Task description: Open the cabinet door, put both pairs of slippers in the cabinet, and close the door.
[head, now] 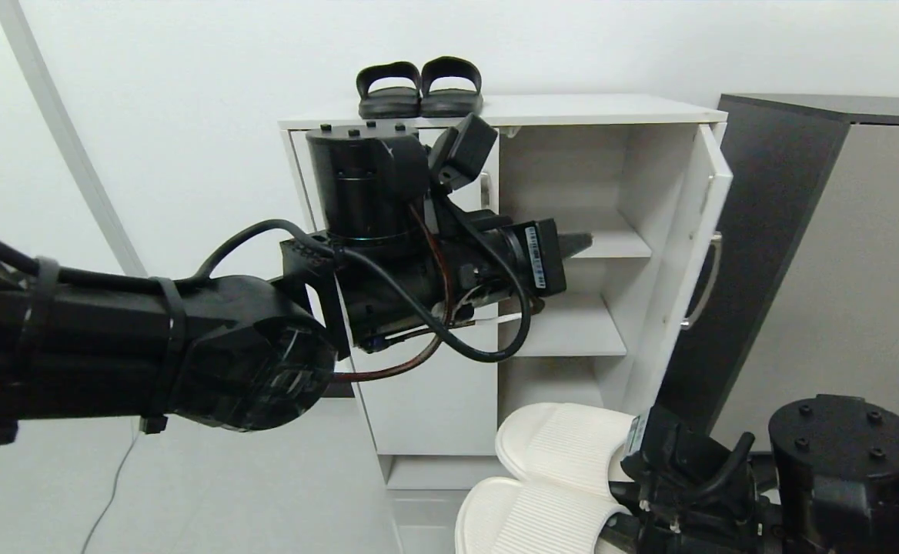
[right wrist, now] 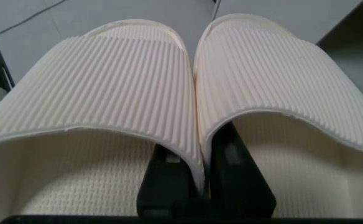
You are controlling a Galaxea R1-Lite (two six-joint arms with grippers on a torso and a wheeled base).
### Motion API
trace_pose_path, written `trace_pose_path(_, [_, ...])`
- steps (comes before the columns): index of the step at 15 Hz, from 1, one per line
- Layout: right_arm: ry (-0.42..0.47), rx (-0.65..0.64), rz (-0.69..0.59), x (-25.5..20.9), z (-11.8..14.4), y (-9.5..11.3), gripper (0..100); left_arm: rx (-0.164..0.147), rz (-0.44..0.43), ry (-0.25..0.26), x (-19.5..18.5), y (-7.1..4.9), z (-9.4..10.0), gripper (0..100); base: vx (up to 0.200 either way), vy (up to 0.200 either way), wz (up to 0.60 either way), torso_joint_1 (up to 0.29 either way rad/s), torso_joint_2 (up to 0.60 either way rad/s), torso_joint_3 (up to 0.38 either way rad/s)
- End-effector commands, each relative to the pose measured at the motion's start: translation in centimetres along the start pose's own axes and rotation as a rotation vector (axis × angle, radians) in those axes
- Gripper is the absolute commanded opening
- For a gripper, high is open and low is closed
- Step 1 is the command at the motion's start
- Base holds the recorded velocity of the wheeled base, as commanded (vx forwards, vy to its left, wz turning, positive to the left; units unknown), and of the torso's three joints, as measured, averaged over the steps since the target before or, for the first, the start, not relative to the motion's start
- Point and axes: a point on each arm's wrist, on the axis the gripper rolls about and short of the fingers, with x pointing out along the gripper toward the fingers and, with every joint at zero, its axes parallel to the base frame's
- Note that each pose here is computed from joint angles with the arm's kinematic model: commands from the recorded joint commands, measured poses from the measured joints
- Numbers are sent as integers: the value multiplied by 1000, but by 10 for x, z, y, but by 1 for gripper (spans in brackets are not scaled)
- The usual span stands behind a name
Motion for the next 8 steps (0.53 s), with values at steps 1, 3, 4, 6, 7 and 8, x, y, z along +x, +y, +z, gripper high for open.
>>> trace_pose_path(1, [-1, -1, 2, 0, 0, 0, 0, 4, 23, -20, -8, 6, 4, 0, 0, 0, 0, 0, 0, 0])
trace_pose_path(3, [2, -1, 3, 1, 0, 0, 0, 8, 56, -41, -36, 9, 8, 0, 0, 0, 0, 0, 0, 0])
trace_pose_path(4, [2, -1, 3, 1, 0, 0, 0, 12, 74, -51, -56, 6, 10, 0, 0, 0, 0, 0, 0, 0])
trace_pose_path(6, [-1, 0, 1, 0, 0, 0, 0, 41, 133, -68, -107, 3, 9, 0, 0, 0, 0, 0, 0, 0])
trace_pose_path(7, [-1, 0, 1, 0, 0, 0, 0, 44, 140, -69, -112, 2, 9, 0, 0, 0, 0, 0, 0, 0])
trace_pose_path(8, [0, 1, -2, 1, 0, -1, 0, 85, 199, -99, -163, -6, 4, 0, 0, 0, 0, 0, 0, 0])
